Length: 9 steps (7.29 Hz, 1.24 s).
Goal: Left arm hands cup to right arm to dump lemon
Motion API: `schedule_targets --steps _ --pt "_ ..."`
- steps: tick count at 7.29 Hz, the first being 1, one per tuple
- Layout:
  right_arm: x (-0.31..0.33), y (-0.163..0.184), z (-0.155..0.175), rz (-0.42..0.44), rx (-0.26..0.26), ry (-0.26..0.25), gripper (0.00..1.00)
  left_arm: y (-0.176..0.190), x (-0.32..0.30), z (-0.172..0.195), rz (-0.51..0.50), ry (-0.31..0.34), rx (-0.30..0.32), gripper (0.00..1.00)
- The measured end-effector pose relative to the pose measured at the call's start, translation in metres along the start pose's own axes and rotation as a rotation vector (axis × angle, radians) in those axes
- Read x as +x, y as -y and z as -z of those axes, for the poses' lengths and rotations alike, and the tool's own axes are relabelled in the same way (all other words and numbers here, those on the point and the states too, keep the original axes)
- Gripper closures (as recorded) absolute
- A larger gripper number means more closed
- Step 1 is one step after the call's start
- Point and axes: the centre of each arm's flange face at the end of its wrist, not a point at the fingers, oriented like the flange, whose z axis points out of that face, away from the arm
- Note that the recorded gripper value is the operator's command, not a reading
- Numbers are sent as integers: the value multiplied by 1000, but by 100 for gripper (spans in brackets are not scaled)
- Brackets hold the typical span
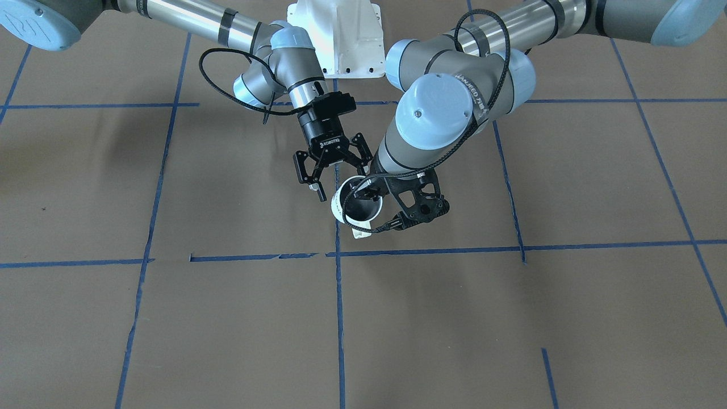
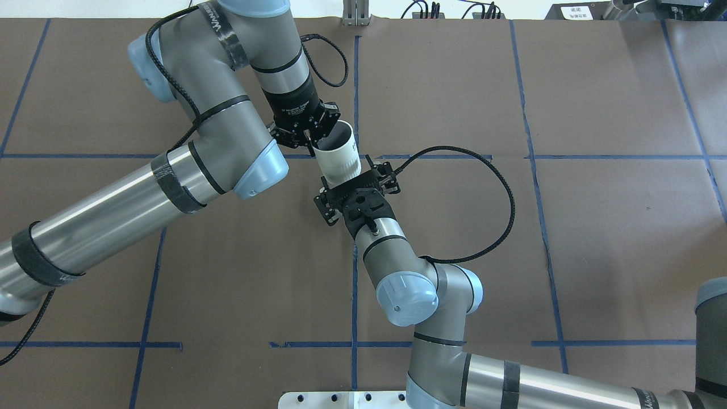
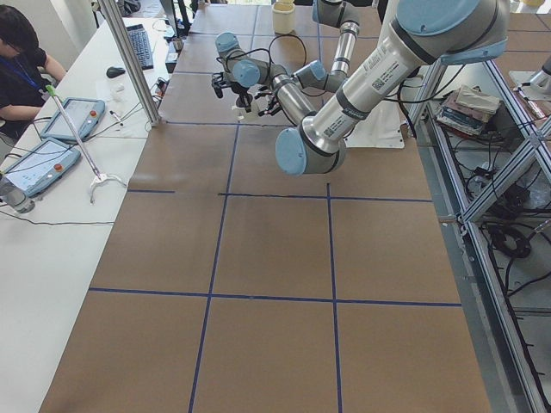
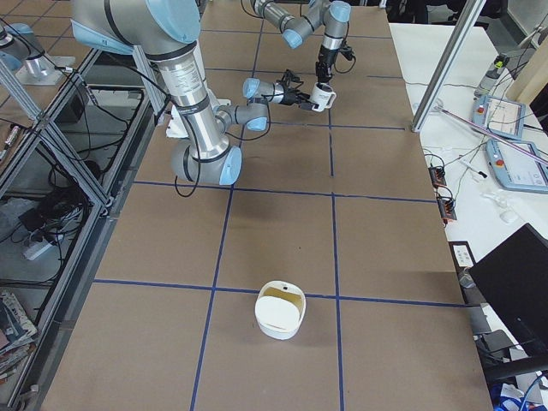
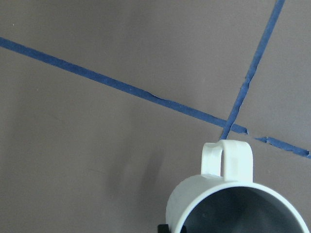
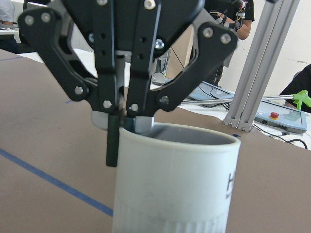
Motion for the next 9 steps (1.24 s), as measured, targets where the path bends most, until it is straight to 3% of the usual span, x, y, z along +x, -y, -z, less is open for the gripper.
schedule_targets --steps 3,5,7,9 --pt "-3 3 3 -9 4 6 0 51 -23 21 10 -7 53 100" --pt "-5 23 12 -42 30 23 0 96 -94 41 -28 10 92 100" --pt "7 41 9 -56 41 26 0 104 -185 70 -113 21 131 100" --pt "42 51 -17 -63 -28 35 0 94 -280 103 -217 45 173 100"
